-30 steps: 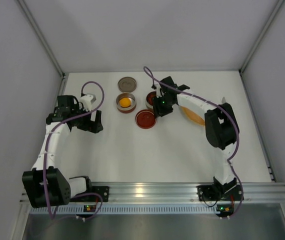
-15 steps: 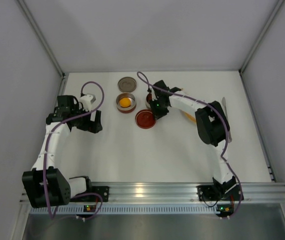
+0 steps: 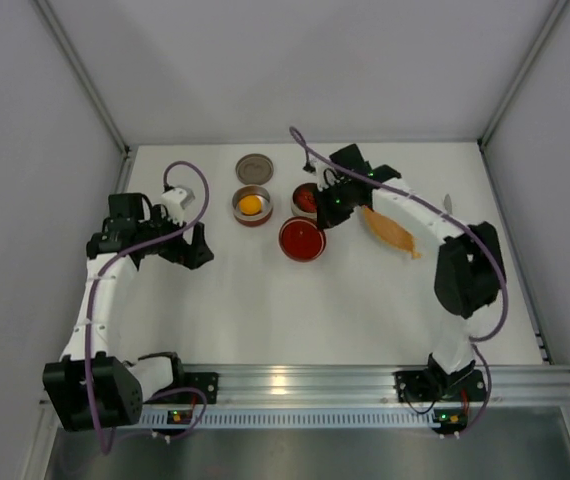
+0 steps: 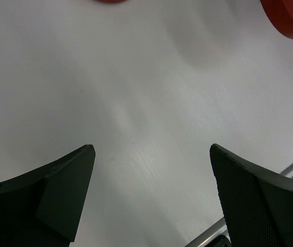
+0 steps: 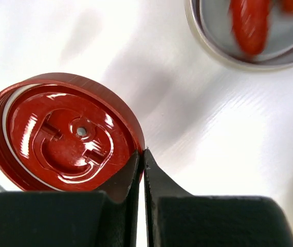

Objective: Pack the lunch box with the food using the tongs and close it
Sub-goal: Pick up the box lid from the center of the board, then close the box lid on the packing box.

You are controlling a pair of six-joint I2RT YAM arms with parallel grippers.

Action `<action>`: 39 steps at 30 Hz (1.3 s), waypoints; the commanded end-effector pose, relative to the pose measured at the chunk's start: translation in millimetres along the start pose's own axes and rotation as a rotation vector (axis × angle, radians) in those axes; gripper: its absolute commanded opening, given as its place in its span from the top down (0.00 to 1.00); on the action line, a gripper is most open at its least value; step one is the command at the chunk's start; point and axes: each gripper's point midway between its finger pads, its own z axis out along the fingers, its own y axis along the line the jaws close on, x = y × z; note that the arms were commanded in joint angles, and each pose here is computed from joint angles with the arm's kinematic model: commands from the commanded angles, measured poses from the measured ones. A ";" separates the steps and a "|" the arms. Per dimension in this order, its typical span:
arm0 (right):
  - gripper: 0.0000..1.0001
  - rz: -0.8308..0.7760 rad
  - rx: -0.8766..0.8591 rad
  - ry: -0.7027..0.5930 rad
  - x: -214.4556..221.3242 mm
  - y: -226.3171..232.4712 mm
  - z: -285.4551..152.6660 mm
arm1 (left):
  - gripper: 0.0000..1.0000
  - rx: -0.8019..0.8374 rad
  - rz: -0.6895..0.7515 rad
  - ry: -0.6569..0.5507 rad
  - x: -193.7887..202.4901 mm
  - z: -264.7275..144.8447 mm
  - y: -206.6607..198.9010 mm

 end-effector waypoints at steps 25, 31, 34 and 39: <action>1.00 -0.724 -0.632 -0.845 -54.0 199.4 -305.6 | 0.10 0.707 0.940 -0.858 -129.1 -129.2 -232.1; 1.00 -0.676 -0.652 -0.843 -60.3 208.7 -305.1 | 0.12 0.748 0.971 -0.855 -122.4 -126.8 -260.6; 1.00 -0.659 -0.629 -0.847 -63.9 205.6 -303.3 | 0.14 0.724 0.920 -0.874 -120.6 -122.6 -268.5; 1.00 -0.590 -0.631 -0.846 -68.4 204.6 -298.4 | 0.13 0.533 0.866 -0.939 -137.9 -105.2 -271.1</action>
